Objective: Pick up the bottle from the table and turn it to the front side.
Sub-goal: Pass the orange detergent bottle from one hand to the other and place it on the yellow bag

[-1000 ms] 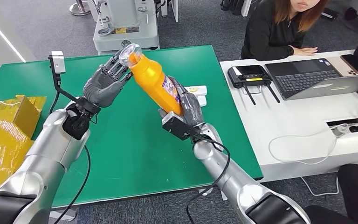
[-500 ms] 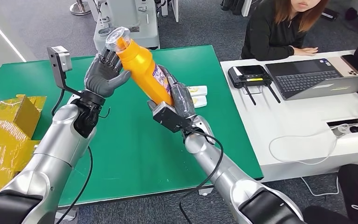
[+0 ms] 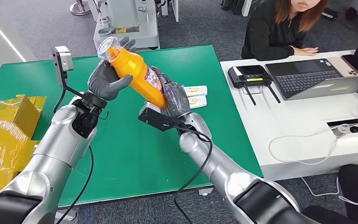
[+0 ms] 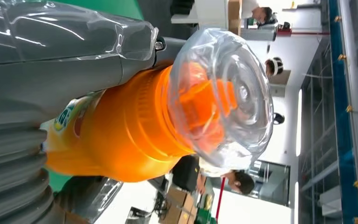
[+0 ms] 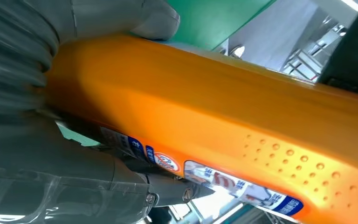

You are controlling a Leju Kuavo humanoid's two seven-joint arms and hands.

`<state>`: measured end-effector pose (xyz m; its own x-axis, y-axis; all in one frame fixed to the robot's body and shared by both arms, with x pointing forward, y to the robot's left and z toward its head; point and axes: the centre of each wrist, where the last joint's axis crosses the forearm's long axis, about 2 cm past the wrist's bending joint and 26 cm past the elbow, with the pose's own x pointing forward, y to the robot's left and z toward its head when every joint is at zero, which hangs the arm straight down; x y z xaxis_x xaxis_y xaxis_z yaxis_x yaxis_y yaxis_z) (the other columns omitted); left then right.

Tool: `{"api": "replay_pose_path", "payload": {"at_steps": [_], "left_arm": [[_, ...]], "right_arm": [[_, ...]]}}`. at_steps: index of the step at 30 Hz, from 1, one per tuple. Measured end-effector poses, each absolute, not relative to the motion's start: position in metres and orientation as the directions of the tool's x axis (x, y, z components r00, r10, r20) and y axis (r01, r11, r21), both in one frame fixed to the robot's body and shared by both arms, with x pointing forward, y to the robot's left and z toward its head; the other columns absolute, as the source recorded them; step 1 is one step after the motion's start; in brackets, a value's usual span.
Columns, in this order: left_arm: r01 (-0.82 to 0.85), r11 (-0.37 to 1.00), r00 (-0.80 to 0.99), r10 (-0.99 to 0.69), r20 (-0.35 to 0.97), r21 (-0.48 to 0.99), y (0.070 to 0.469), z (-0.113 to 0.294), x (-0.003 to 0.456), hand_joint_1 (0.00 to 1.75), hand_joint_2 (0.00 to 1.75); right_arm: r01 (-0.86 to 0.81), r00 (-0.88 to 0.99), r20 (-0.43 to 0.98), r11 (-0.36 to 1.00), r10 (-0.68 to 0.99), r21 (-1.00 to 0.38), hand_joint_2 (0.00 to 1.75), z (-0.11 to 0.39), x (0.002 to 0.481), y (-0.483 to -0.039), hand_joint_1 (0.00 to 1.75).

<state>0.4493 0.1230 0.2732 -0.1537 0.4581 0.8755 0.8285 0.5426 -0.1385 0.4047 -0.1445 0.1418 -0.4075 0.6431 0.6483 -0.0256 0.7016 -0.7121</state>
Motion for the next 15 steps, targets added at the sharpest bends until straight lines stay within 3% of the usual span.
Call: {"api": "replay_pose_path", "payload": {"at_steps": [15], "left_arm": [[0.819, 0.553, -0.157, 0.468, 0.870, -0.149, 0.1142, 0.2749, 0.4472, 0.00, 1.75]], "right_arm": [[0.013, -0.422, 0.576, 0.640, 0.700, -0.768, 1.75, 0.1491, 0.4089, -0.1408, 1.75]]}}
